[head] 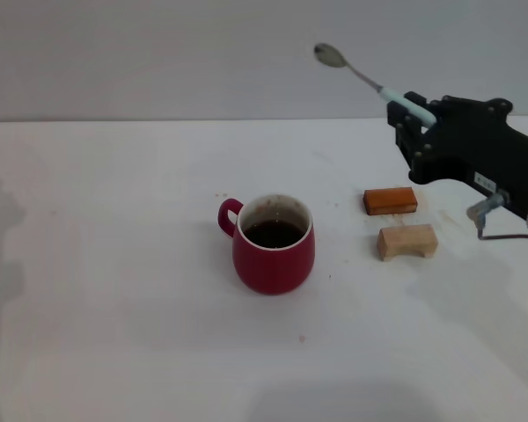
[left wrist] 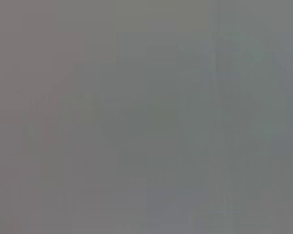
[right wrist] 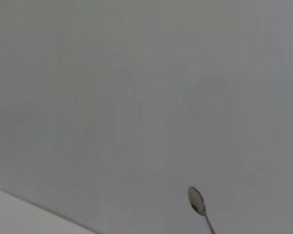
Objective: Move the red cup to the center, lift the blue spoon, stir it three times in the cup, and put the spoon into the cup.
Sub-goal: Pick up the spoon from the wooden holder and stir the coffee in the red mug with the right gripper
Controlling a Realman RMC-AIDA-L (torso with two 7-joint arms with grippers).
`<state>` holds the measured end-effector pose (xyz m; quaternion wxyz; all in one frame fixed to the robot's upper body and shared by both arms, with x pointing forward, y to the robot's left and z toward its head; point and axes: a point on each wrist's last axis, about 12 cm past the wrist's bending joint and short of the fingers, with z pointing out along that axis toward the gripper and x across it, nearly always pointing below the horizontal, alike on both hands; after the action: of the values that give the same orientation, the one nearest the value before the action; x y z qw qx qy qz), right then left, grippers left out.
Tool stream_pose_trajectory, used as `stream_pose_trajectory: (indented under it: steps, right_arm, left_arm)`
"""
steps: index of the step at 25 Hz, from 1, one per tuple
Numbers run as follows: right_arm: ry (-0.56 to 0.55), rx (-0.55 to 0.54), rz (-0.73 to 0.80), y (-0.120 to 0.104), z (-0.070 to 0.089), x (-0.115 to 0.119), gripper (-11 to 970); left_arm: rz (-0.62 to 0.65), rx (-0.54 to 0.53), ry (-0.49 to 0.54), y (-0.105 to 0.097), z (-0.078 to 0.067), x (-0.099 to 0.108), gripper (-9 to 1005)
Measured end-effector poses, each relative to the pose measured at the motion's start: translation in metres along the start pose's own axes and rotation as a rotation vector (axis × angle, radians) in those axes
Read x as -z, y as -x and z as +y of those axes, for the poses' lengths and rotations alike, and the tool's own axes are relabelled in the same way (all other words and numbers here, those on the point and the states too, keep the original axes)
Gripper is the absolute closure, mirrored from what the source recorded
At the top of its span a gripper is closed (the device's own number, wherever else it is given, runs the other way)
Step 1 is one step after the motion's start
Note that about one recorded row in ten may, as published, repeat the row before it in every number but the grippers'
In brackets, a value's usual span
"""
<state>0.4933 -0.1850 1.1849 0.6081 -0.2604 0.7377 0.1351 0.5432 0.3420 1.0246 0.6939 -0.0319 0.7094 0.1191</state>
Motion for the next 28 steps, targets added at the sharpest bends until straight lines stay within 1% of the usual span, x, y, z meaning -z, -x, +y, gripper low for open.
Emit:
stream_pose_trajectory:
  steps: [6,13,20,21,24,25,27,28]
  right_arm:
    - [0.051,0.022,0.081,0.022,0.004,-0.008,825]
    - [0.083,0.041,0.182,0.048,0.003,-0.014,825]
    - [0.163,0.06,0.282,0.068,0.005,-0.023,825]
    - [0.163,0.06,0.282,0.068,0.005,-0.023,825]
    - [0.18,0.069,0.307,0.075,0.002,-0.026,825]
    - [0.192,0.071,0.332,0.078,-0.001,-0.029,825]
    - [0.201,0.068,0.345,0.079,-0.003,-0.03,825]
    - [0.21,0.062,0.367,0.081,-0.006,-0.033,825]
  left_arm:
    - [-0.001,0.003,0.01,0.001,0.002,-0.002,839]
    - [-0.002,-0.004,0.009,0.002,0.002,-0.004,839]
    - [-0.004,-0.007,0.008,0.003,0.002,-0.005,839]
    - [-0.004,-0.007,0.008,0.003,0.002,-0.005,839]
    - [-0.004,-0.007,0.008,0.003,0.002,-0.005,839]
    - [-0.005,-0.008,0.008,0.003,0.002,-0.005,839]
    - [-0.005,-0.008,0.008,0.003,0.002,-0.005,839]
    - [-0.006,-0.008,0.007,0.004,0.002,-0.006,839]
